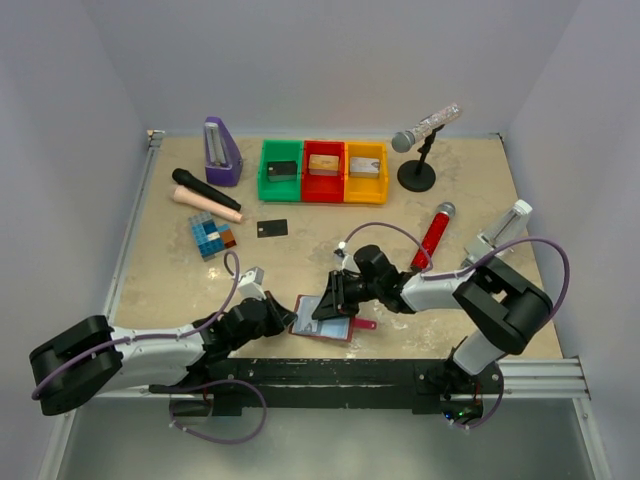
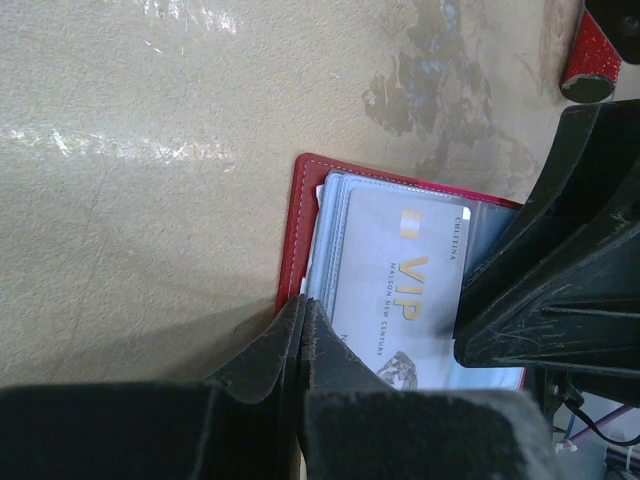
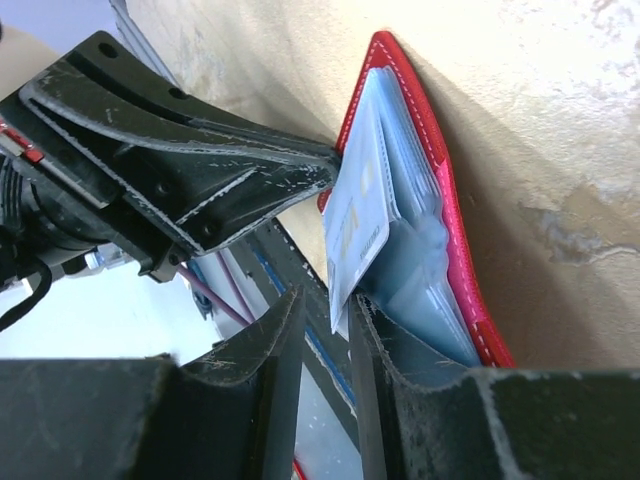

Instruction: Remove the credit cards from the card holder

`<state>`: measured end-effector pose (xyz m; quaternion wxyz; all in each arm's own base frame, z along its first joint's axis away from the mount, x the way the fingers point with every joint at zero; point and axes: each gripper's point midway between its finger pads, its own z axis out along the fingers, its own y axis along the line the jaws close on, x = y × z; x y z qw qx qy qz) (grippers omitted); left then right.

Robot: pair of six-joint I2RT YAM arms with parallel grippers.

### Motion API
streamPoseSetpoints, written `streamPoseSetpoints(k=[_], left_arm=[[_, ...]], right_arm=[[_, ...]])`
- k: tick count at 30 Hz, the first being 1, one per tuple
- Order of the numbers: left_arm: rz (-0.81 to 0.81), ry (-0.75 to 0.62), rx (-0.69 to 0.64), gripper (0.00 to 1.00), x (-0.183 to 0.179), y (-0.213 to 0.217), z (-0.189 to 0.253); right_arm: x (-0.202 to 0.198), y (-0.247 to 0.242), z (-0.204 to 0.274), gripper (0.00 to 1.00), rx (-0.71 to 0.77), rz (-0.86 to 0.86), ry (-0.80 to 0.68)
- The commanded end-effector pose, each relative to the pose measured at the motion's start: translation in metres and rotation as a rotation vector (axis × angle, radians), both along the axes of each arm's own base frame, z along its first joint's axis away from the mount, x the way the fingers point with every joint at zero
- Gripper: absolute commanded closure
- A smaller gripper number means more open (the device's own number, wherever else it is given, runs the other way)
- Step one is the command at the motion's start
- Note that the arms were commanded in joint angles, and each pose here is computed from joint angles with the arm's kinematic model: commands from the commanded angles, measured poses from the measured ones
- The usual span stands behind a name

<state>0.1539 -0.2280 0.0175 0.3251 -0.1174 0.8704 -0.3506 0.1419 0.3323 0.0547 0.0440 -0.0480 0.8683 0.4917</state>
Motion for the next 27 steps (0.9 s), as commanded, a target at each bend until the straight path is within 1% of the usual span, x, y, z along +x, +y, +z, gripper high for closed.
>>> streamPoseSetpoints(k=[1, 4, 11, 27], left_arm=[[-0.06, 0.044, 0.06, 1.0, -0.016, 0.007, -0.021], [-0.065, 0.042, 0.055, 1.0, -0.017, 0.006, -0.02], [-0.079, 0.038, 0.041, 1.0, -0.019, 0.002, -0.019], [-0.114, 0.024, 0.013, 1.0, -0.019, -0.009, -0.012]], right_arm=[[0.016, 0.014, 0.015, 0.7, 0.053, -0.029, -0.046], [0.019, 0.012, 0.009, 0.68, 0.029, -0.055, -0.038], [0.025, 0.014, 0.007, 0.66, 0.035, -0.097, -0.032], [0.023, 0.027, 0.011, 0.66, 0.094, -0.055, -0.017]])
